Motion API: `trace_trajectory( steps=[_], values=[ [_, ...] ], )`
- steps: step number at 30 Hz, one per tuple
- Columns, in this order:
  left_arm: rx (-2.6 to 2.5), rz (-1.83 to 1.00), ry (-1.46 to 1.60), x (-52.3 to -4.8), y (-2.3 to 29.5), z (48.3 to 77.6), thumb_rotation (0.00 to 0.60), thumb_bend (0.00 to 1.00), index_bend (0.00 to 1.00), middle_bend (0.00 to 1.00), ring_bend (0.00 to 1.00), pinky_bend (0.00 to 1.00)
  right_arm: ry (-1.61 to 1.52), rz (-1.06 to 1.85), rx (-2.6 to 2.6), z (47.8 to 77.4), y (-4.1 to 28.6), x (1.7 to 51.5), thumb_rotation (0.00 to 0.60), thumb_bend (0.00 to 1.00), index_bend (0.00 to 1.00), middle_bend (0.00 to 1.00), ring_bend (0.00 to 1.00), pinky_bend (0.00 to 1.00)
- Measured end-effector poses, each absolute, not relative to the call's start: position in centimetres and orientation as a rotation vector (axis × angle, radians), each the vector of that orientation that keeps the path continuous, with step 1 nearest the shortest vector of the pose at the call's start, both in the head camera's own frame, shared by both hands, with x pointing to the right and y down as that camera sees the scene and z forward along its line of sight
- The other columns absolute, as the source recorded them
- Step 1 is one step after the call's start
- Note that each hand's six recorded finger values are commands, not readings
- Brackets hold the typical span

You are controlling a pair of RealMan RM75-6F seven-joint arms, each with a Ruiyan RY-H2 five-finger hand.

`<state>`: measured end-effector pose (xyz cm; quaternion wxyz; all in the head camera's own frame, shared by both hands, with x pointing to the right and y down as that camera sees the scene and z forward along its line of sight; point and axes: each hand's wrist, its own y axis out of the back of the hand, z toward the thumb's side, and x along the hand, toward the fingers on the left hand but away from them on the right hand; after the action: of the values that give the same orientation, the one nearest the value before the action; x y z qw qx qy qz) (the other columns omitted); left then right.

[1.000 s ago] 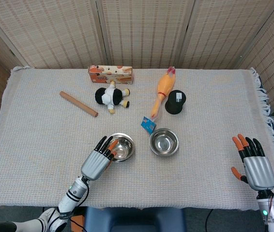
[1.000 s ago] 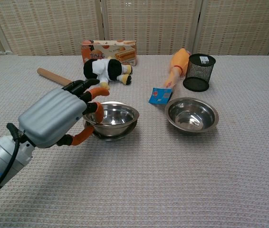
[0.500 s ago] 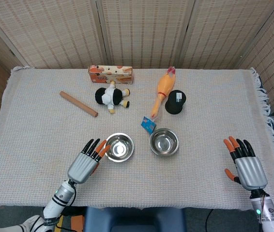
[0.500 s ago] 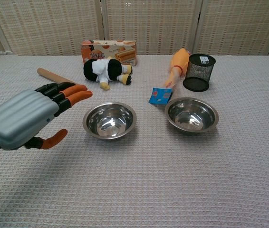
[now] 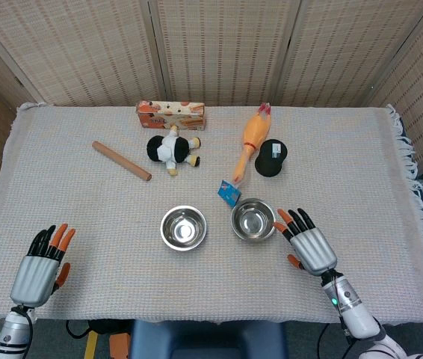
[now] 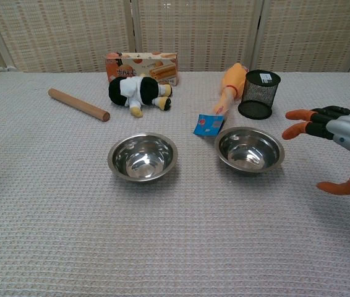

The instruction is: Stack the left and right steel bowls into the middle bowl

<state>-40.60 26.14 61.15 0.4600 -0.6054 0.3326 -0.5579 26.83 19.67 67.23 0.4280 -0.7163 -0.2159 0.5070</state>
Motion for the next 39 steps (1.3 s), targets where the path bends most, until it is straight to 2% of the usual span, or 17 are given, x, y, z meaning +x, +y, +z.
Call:
trace_trajectory(
  steps=[10,17,21,28,34,39],
  values=[
    [-1.489,-1.395,0.889,-42.8,26.1,59.5,0.600,0.47,0.00,0.00,0.00,0.11,-0.446,1.190,-1.714,71.4,18.9,20.5,0.600,0.17,0.39,0.00,0.00,0.00],
    [-1.508,-1.397,0.858,-42.5,26.4,59.4,0.600,0.47,0.00,0.00,0.00,0.11,-0.412,1.166,-1.621,72.9,18.7,18.3,0.600,0.32,0.60,0.00,0.00,0.00],
    [-1.513,-1.395,0.854,-42.5,26.5,59.3,0.600,0.48,0.00,0.00,0.00,0.11,-0.436,1.176,-1.605,73.0,18.4,18.3,0.600,0.35,0.66,0.00,0.00,0.00],
    [-1.514,-1.398,0.850,-42.4,26.6,59.4,0.600,0.48,0.00,0.00,0.00,0.11,-0.483,1.149,-1.622,72.1,18.3,18.0,0.600,0.36,0.69,0.00,0.00,0.00],
    [-1.517,-1.399,0.854,-42.5,26.5,59.3,0.600,0.48,0.00,0.00,0.00,0.11,-0.572,1.036,-1.640,69.2,18.1,16.4,0.600,0.36,0.68,0.00,0.00,0.00],
    [-1.526,-1.394,0.859,-42.5,26.5,59.2,0.600,0.48,0.00,0.00,0.00,0.11,-0.586,0.937,-1.661,67.4,17.6,13.1,0.600,0.36,0.67,0.00,0.00,0.00]
  ],
)
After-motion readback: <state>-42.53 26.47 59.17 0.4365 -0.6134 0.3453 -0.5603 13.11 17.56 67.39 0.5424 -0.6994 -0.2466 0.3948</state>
